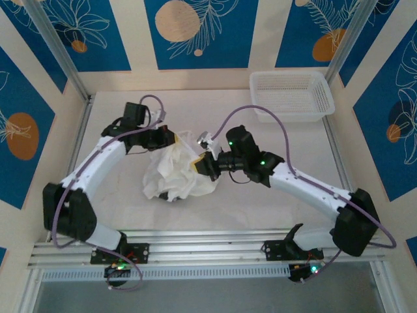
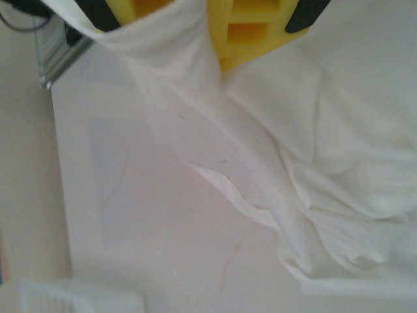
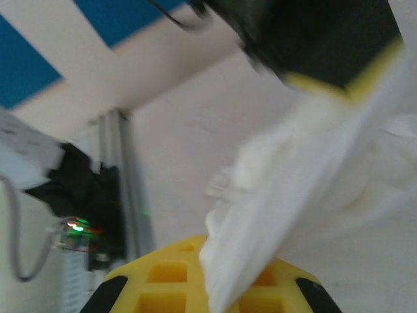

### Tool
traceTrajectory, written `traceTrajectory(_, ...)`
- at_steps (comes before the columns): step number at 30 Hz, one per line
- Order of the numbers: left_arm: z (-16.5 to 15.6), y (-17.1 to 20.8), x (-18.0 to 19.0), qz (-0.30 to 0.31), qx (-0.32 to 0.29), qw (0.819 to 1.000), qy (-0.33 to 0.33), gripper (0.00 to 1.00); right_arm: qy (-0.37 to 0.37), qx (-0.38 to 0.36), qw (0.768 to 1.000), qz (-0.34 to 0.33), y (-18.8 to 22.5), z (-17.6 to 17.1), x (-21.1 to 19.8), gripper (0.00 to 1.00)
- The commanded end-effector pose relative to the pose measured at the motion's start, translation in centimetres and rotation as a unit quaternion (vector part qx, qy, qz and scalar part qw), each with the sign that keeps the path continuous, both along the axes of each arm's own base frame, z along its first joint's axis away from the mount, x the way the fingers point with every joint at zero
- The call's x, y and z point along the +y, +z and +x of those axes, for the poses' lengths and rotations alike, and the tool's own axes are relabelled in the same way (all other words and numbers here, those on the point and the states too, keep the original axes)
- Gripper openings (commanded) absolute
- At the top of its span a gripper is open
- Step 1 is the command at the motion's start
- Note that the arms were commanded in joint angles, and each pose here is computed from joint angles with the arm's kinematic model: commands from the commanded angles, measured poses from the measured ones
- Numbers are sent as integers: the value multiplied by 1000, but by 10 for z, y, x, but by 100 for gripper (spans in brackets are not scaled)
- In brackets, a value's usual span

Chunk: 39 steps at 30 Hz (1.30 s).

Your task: Fold the inside-out t-shirt

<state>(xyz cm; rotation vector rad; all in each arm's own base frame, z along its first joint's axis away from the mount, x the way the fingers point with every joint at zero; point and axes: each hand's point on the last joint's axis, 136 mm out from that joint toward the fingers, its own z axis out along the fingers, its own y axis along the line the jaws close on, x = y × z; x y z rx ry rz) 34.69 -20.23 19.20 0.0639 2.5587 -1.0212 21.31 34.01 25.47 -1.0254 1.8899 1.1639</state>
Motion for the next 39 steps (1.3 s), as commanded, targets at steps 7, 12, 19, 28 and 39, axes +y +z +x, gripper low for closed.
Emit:
traceTrajectory(7, 19, 2, 67, 149, -91, 980, 95, 67, 25, 69, 994, 86, 16, -18, -31, 0)
traceTrajectory(12, -33, 49, 56, 93, -147, 982, 70, 64, -15, 83, 994, 74, 4, 3, -33, 0)
traceTrajectory(19, -119, 53, -40, -53, -167, 978, -116, 52, -17, 107, 992, 70, -4, 9, -29, 0)
traceTrajectory(28, -119, 22, -82, -46, -170, 968, -178, 56, -2, 127, 990, 63, -7, 5, -20, 1)
traceTrajectory(39, -81, -61, -32, 151, -121, 979, -64, 40, -24, 125, 990, 57, -6, 7, -25, 0)
